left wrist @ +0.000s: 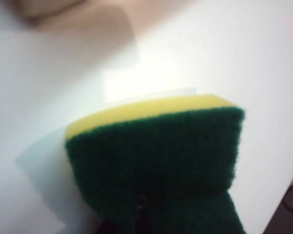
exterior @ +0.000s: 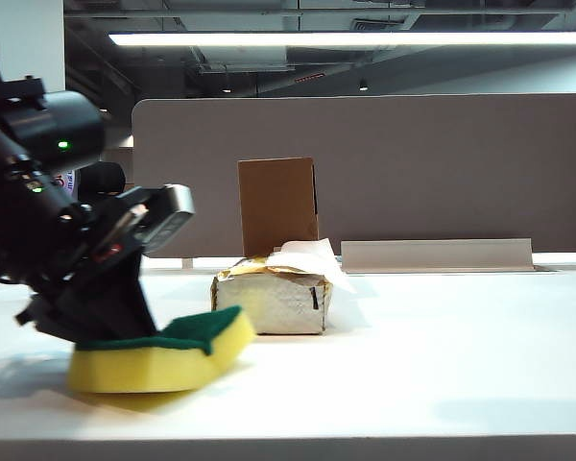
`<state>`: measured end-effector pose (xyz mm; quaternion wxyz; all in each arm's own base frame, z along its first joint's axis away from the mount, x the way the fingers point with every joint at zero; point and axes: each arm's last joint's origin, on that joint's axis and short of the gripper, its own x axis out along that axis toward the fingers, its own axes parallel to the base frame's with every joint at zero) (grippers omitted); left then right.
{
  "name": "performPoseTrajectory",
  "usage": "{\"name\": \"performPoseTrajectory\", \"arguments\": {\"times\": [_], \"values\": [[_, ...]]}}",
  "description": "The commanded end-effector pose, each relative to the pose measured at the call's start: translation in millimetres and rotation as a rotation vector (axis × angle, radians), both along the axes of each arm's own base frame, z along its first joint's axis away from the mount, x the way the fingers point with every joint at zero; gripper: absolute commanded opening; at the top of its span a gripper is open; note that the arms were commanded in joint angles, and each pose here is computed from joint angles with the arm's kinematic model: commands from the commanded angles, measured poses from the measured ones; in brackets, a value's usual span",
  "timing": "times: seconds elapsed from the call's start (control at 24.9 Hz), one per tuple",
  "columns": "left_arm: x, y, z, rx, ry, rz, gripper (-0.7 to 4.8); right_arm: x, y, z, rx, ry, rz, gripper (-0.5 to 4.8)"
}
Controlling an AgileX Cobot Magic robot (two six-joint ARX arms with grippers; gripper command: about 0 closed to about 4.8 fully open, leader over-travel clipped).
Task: Move the sponge from right to left to wipe the table, avoiding obstacles on the table, and finally reaching the bottle of mineral water.
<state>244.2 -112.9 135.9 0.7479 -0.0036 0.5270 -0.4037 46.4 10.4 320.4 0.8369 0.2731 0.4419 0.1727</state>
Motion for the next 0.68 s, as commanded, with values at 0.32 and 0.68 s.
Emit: {"name": "performPoseTrajectory", "arguments": {"times": [0.32, 0.68], "values": [[-3, 67, -16, 0.268, 0.137, 0.17, -0.05, 1, 0, 2, -0.009, -0.027, -0.002, 3.0], [-11, 124, -4, 0.28, 0.177, 0.35, -0.05, 4, 0, 4, -0.015, -0.066, 0.005, 3.0]]}}
